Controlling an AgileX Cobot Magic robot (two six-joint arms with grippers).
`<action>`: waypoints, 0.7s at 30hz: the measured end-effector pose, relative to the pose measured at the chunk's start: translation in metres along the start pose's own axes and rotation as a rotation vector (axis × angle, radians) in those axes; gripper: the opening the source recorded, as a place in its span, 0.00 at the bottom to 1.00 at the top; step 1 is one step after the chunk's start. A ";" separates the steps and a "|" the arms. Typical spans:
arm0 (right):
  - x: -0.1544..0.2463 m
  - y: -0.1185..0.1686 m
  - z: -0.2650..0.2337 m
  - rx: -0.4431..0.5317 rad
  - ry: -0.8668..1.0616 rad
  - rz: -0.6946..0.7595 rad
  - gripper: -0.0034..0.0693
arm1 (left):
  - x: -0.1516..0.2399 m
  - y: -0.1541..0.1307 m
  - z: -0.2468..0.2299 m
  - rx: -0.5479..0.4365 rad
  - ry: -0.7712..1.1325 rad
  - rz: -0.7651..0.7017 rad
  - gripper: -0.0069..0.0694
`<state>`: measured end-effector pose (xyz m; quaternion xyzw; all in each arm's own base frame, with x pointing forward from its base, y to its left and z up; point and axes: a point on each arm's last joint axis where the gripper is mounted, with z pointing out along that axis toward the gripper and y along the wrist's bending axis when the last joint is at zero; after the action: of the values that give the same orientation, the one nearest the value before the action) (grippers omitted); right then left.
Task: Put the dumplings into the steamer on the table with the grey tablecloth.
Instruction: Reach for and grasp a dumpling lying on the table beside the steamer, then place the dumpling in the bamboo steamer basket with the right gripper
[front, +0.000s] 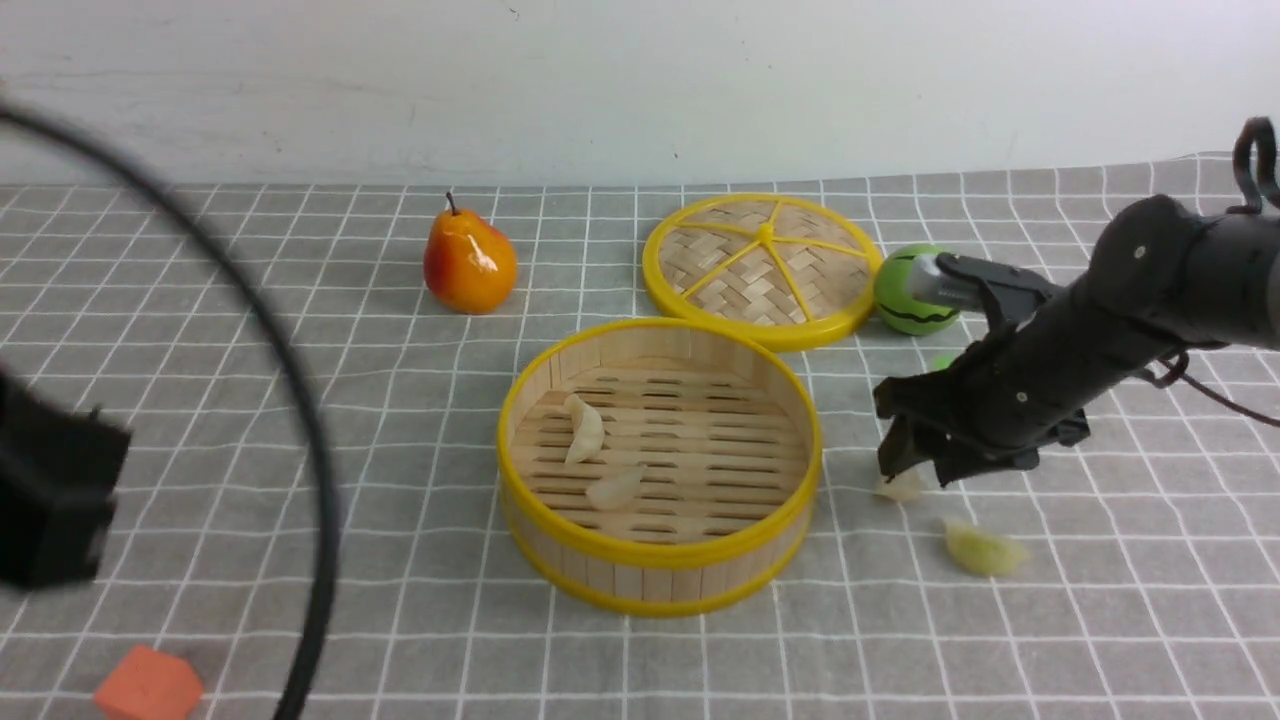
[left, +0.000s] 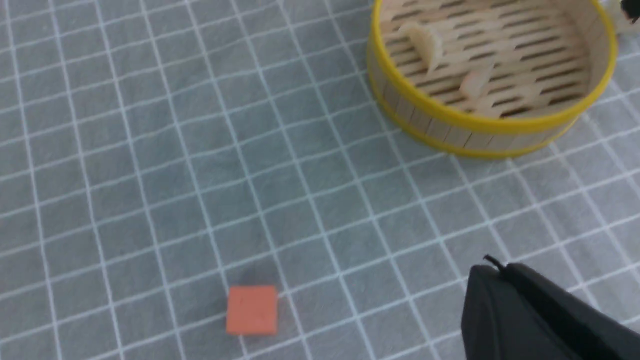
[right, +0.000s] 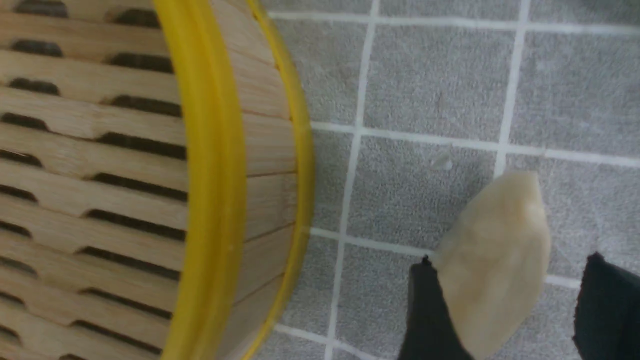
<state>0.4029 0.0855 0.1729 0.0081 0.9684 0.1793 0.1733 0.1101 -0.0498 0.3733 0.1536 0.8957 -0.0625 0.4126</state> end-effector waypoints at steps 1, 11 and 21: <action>0.002 -0.002 0.007 0.003 0.018 -0.001 0.54 | 0.018 0.003 0.000 -0.007 -0.004 0.004 0.07; -0.002 0.005 -0.004 -0.028 0.067 -0.131 0.36 | 0.126 0.018 0.012 -0.024 -0.084 0.024 0.07; -0.022 0.121 -0.047 -0.207 -0.123 -0.384 0.34 | 0.131 0.015 0.022 0.012 -0.234 0.044 0.07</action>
<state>0.4018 0.1808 0.2640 -0.1833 0.9161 0.2408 0.2630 0.0507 -0.0113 0.2603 0.1671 0.8374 -0.0763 0.5148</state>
